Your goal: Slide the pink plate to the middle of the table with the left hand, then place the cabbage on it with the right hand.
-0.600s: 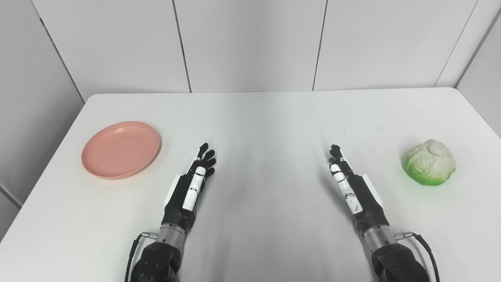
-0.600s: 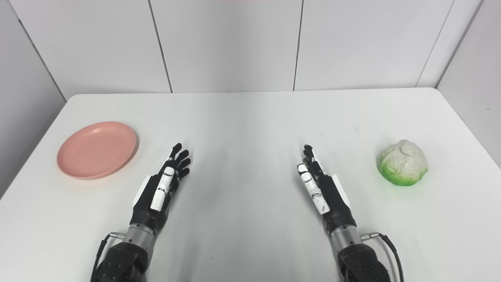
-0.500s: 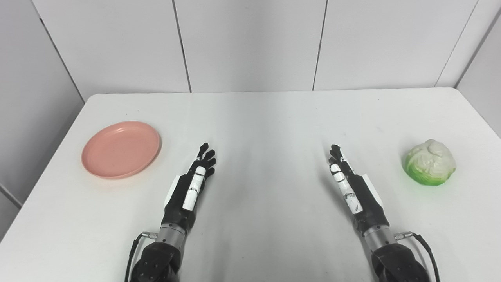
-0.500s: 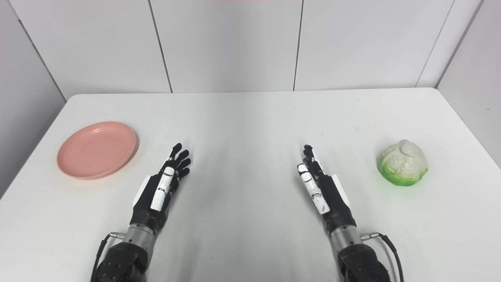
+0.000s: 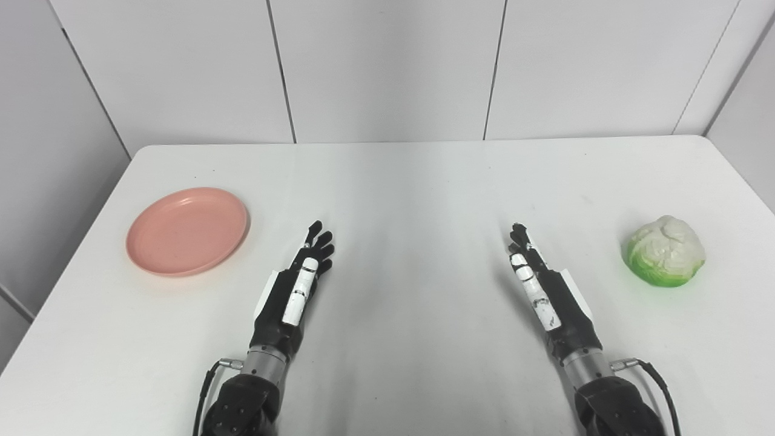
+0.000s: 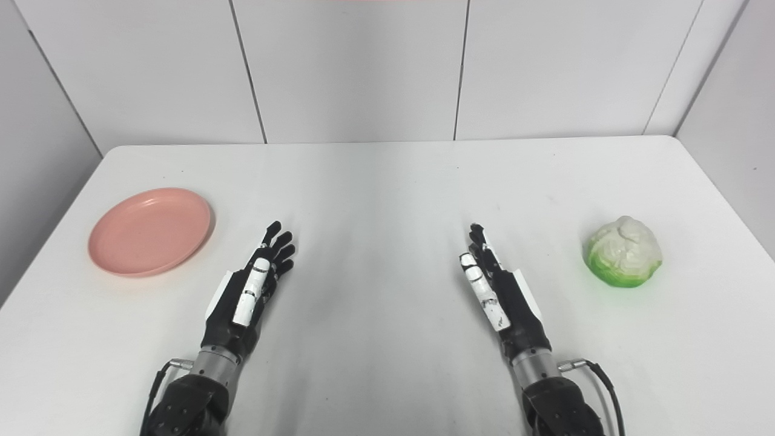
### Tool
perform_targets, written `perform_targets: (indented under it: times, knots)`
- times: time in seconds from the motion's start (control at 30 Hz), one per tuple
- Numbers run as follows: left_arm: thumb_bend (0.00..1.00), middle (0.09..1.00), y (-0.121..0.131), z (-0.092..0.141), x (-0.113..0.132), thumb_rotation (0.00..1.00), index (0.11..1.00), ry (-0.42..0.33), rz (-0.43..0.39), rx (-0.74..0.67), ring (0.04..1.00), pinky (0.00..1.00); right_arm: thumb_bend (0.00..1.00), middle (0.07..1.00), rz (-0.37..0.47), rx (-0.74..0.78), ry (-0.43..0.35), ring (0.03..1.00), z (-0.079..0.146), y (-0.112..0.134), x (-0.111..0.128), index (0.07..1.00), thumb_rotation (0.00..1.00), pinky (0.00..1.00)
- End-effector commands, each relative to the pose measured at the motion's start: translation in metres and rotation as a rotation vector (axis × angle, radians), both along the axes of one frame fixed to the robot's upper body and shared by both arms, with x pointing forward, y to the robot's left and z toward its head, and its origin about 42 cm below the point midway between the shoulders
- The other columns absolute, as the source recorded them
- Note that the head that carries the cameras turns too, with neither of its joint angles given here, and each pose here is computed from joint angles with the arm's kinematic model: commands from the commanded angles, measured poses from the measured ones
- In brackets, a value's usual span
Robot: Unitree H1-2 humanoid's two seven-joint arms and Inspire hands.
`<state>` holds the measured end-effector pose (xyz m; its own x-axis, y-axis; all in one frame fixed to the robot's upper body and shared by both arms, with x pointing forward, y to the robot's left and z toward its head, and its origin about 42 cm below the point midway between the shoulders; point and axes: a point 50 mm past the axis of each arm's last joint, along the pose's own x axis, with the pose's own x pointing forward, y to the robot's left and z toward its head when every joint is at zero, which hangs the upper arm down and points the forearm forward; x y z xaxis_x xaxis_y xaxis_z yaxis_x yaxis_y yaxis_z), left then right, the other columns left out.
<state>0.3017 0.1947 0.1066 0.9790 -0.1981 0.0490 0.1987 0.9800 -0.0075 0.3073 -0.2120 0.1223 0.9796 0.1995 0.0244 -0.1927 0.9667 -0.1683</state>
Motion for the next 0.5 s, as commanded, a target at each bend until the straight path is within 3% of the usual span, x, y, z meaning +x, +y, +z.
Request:
perform_targets:
  times: [0.0,0.47]
  knots:
    - [0.48,0.970,0.0020,-0.0164,-0.0088,1.00,0.969,0.066,0.002,-0.010,0.961,0.96,0.22,0.998,0.021,0.001,0.011,0.986,0.0028,0.0047,0.0018,0.998,1.00,1.00]
    - [0.48,0.968,0.0016,-0.0175,-0.0084,1.00,0.967,0.060,0.005,-0.008,0.957,0.95,0.21,0.998,0.021,0.008,0.013,0.986,0.0029,0.0050,0.0012,0.998,1.00,1.00]
